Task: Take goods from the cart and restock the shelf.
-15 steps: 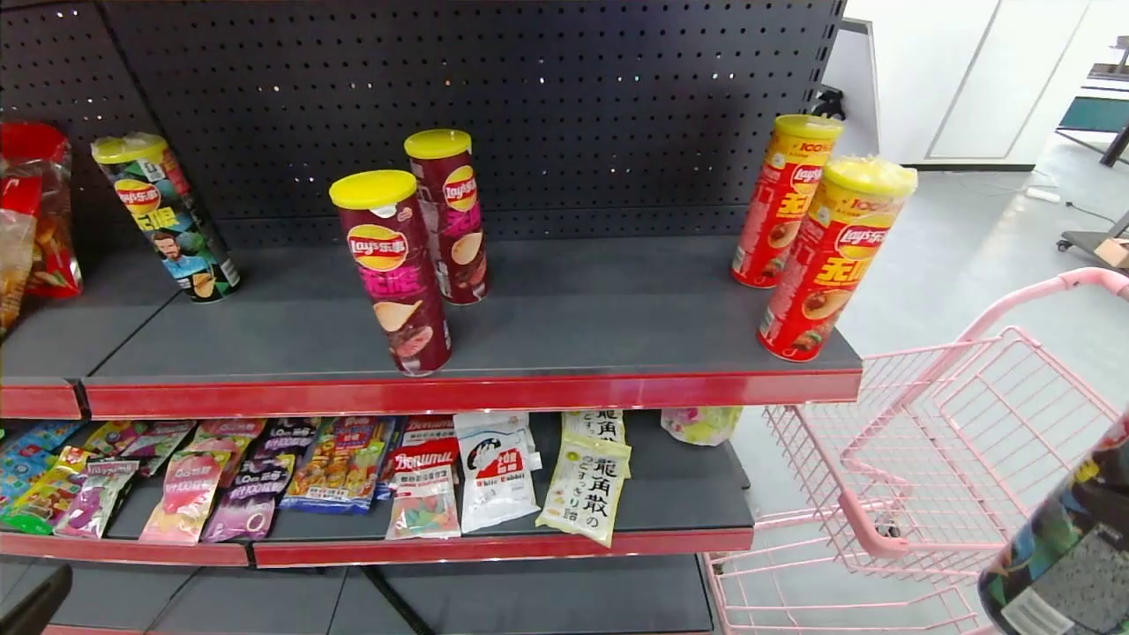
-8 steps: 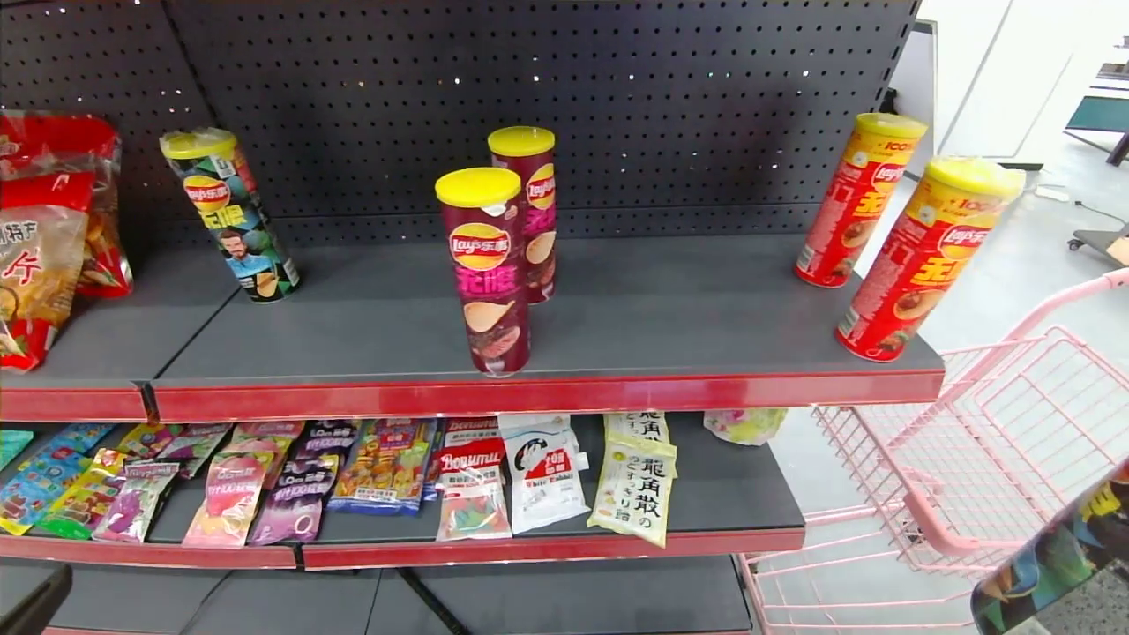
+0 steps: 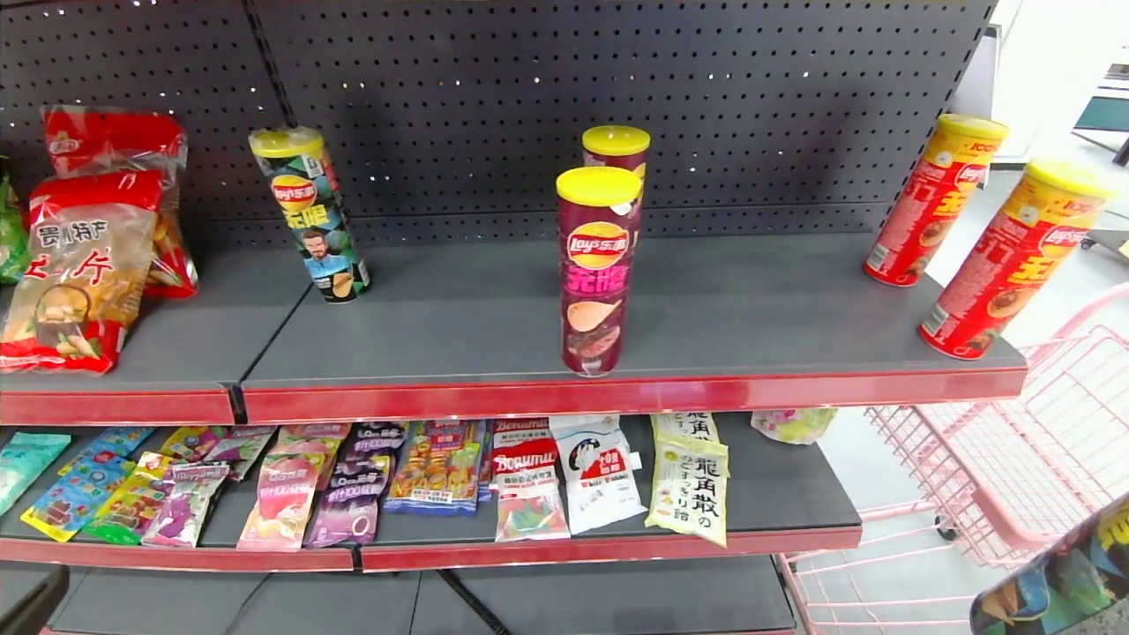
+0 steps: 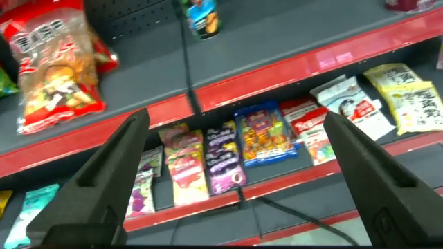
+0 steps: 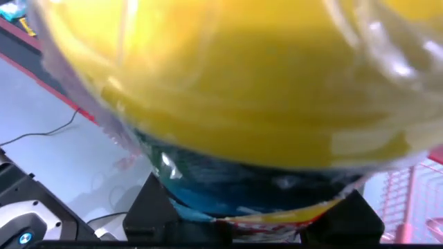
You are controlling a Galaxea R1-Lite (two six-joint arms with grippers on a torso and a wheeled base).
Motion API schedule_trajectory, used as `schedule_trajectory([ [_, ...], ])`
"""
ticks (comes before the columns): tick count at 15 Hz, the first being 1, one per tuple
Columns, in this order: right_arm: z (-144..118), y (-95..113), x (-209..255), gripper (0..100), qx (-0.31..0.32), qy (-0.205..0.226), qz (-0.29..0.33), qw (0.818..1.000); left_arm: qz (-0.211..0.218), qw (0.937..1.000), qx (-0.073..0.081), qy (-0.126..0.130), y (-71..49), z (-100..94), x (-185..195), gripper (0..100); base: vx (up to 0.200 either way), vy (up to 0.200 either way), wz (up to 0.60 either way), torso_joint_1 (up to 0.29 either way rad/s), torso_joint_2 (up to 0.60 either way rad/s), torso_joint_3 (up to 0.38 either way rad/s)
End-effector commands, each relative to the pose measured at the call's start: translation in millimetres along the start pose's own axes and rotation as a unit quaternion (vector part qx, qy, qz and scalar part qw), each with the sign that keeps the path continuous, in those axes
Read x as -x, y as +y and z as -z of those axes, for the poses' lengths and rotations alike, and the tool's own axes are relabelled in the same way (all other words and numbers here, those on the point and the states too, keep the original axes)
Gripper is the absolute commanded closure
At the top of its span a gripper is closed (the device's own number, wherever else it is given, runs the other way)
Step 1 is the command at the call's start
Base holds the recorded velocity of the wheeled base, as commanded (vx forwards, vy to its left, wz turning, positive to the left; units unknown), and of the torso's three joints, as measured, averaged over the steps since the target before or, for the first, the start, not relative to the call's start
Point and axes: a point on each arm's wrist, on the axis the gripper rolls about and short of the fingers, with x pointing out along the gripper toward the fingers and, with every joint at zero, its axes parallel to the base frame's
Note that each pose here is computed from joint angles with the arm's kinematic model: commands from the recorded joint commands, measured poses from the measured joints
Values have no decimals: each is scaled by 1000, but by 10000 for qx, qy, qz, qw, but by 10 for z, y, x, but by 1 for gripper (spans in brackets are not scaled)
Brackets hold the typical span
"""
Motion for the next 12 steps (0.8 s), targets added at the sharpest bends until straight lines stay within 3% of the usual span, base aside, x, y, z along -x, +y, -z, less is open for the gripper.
schedule_trajectory([
  [1,14,9,5,100,14,-10,-68,10000,-3,10000,2,-7,1,0,3,0,0,200,0,2,2,2],
  [12,73,17,-4,100,2,79,-84,9999,9,10000,-1,5,-1,0,-3,0,0,200,0,1,3,4],
])
